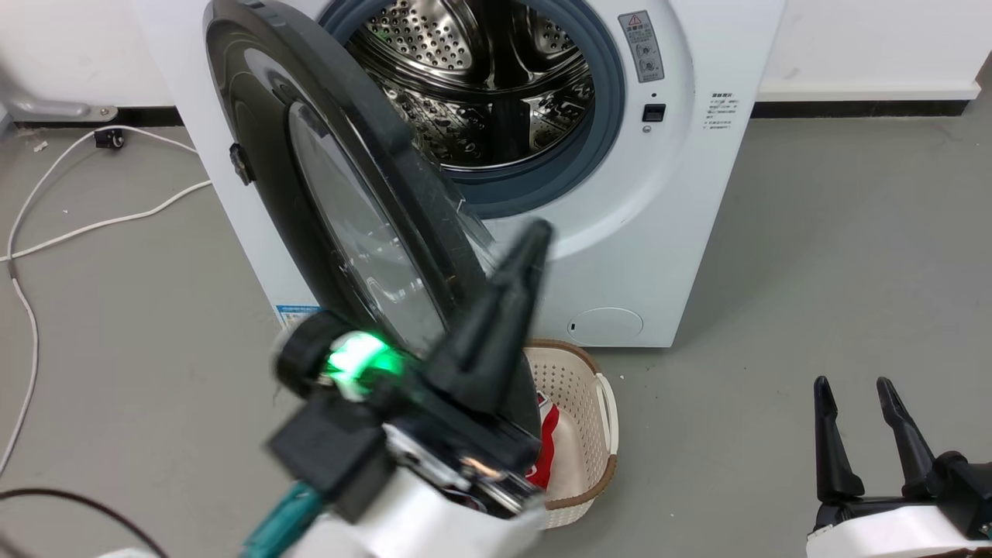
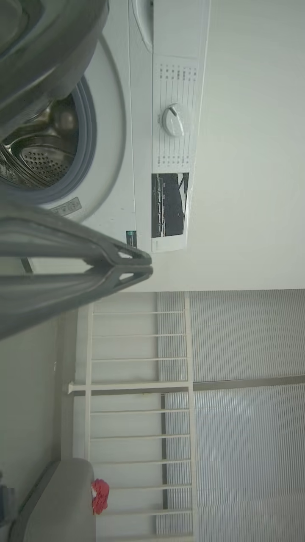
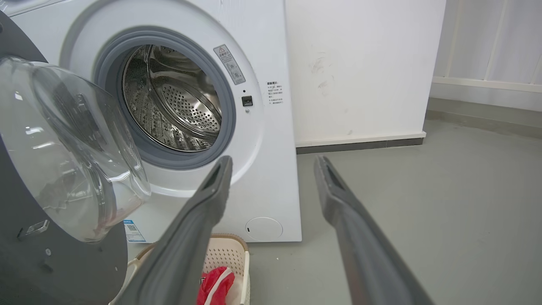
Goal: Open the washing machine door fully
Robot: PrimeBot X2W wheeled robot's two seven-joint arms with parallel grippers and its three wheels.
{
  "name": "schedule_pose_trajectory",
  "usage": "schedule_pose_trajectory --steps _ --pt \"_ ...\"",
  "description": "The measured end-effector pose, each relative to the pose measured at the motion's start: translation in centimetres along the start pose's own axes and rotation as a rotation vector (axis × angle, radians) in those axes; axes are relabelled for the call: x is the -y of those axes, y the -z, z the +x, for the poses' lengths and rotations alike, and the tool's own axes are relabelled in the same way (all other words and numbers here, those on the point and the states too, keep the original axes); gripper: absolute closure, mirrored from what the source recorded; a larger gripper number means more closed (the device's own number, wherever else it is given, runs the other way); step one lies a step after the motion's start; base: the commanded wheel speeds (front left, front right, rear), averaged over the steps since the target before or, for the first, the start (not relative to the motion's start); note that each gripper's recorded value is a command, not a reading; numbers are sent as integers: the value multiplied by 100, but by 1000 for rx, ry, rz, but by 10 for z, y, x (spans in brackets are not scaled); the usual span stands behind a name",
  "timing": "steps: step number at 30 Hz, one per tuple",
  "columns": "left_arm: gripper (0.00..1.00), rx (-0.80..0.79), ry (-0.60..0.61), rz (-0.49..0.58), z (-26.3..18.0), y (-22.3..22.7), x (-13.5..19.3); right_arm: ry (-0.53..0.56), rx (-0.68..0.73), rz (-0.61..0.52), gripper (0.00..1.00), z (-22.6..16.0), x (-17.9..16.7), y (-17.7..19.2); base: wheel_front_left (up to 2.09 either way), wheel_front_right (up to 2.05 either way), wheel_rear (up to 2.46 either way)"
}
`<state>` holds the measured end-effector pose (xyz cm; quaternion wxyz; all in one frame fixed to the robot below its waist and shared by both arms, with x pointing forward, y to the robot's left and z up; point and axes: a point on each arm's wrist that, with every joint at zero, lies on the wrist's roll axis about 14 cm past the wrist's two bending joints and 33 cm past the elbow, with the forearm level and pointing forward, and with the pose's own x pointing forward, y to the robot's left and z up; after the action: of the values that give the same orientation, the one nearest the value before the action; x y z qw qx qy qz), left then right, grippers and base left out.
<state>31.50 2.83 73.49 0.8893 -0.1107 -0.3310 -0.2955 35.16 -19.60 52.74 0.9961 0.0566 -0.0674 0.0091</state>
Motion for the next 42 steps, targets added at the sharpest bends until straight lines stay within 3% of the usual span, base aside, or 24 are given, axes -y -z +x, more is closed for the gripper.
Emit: schedule_pose_trajectory --steps 5,9,17,31,42 --pt "100 -178 59 -123 -11 42 29 8 -6 4 0 -1 2 1 0 0 0" --pt "100 -361 36 -187 -34 81 36 6 -11 9 0 -1 2 2 0 0 0" --pt "100 -597 -36 -186 -80 131 29 -7 -31 22 0 1 -3 8 0 0 0" --pt "100 -641 -78 -161 -86 177 15 6 -71 42 0 0 -1 20 0 0 0" --pt "100 -620 -133 -135 -85 188 1 11 -93 60 0 1 -1 28 0 0 0"
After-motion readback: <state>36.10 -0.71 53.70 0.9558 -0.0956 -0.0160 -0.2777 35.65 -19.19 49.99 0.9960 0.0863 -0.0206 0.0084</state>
